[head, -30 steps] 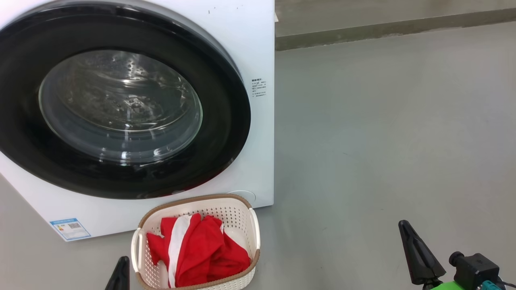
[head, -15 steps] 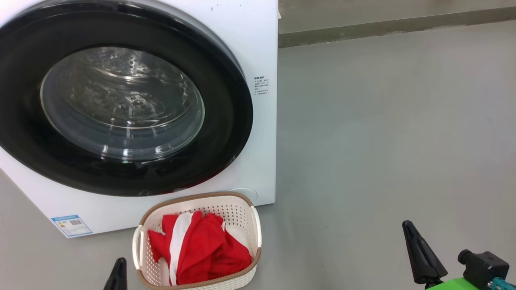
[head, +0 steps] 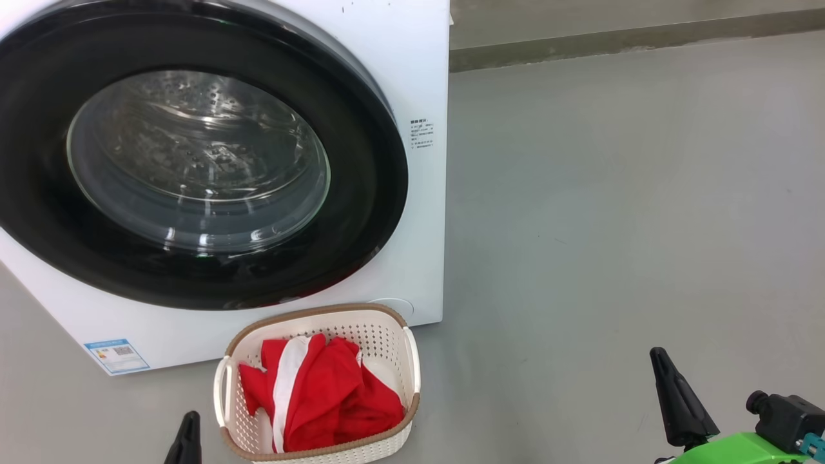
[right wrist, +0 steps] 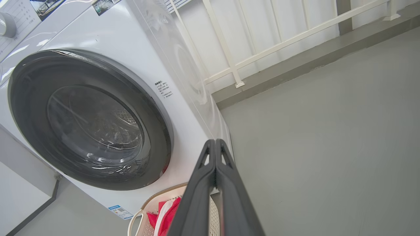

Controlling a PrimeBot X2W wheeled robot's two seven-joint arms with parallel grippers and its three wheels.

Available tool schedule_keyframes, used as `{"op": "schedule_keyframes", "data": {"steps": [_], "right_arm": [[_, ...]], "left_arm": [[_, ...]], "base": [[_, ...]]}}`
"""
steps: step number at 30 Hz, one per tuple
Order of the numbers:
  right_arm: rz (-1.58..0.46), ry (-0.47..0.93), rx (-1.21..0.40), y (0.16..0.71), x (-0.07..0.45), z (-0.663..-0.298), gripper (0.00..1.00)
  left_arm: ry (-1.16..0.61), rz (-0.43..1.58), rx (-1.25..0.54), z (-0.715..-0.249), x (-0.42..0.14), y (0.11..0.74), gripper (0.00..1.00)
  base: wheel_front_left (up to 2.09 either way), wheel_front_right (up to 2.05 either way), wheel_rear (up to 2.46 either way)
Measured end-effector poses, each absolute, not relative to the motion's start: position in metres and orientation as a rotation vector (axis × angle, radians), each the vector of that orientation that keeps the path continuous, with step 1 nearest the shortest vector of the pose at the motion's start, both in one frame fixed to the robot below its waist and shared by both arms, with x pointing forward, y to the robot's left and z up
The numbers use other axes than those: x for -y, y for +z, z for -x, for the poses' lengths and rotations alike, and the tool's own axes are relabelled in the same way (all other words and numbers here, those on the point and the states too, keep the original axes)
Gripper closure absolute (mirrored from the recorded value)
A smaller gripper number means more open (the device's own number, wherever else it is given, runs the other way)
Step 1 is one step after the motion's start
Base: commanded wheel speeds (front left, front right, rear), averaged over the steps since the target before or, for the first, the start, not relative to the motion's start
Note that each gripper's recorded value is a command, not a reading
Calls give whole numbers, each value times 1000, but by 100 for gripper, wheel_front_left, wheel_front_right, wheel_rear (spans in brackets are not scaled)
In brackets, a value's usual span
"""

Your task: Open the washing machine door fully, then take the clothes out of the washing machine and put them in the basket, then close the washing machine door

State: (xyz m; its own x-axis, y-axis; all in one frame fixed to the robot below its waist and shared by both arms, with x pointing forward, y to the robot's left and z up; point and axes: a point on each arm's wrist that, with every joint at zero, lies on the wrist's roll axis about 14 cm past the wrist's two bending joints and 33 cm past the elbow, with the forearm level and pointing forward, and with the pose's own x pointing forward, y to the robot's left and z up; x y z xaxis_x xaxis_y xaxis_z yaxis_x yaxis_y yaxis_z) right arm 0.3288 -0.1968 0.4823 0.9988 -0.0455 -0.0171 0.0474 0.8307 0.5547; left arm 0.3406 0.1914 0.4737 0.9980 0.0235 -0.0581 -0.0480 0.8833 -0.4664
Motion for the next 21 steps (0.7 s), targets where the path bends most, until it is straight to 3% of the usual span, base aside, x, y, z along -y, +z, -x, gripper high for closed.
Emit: {"op": "schedule_keyframes", "data": {"steps": [21], "right_arm": [[-789, -83, -31, 477, 202, -336, 100]], "left_arm": [[67, 717, -69, -348, -194, 472, 100]], "base": [[0, 0, 0]]}}
